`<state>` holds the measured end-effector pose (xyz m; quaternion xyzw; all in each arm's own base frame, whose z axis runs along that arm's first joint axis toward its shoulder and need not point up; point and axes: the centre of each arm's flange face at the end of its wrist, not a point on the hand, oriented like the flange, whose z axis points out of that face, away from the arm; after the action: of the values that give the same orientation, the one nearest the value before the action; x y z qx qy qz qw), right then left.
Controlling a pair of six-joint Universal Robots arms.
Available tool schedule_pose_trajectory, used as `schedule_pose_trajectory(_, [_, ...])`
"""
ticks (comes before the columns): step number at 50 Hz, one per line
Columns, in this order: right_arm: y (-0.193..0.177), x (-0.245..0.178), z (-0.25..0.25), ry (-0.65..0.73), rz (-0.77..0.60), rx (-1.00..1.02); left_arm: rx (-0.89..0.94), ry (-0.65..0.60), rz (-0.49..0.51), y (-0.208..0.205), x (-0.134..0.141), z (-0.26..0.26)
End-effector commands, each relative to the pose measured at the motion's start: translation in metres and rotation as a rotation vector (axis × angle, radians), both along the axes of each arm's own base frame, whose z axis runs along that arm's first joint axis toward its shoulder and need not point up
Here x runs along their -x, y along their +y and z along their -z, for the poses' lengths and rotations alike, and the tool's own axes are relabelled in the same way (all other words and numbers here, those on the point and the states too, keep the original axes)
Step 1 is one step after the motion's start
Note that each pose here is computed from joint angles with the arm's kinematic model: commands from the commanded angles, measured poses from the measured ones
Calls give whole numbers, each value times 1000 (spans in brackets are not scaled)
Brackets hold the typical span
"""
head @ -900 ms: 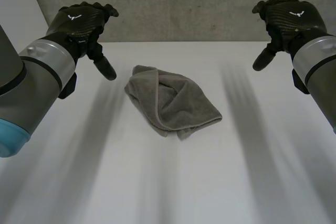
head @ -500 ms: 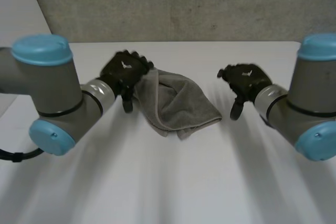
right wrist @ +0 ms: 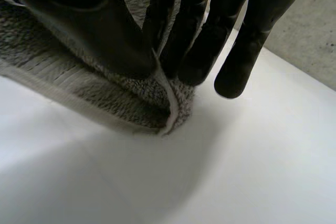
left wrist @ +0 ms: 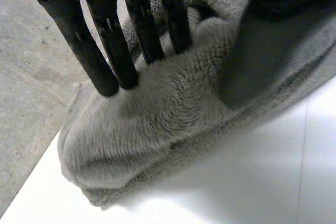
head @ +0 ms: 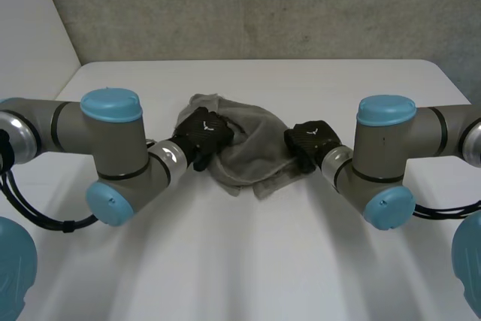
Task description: Fold the towel.
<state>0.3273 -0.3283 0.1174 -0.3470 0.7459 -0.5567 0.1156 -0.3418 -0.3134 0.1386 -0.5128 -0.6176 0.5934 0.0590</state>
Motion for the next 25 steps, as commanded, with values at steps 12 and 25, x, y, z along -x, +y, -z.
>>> schedule_pose_trajectory(12, [4, 14, -171, -304, 51, 275, 154, 343, -156, 17, 2, -135])
schedule_pose_trajectory(25, [50, 58, -278, -247, 13, 376, 40, 725, -275, 64, -39, -211])
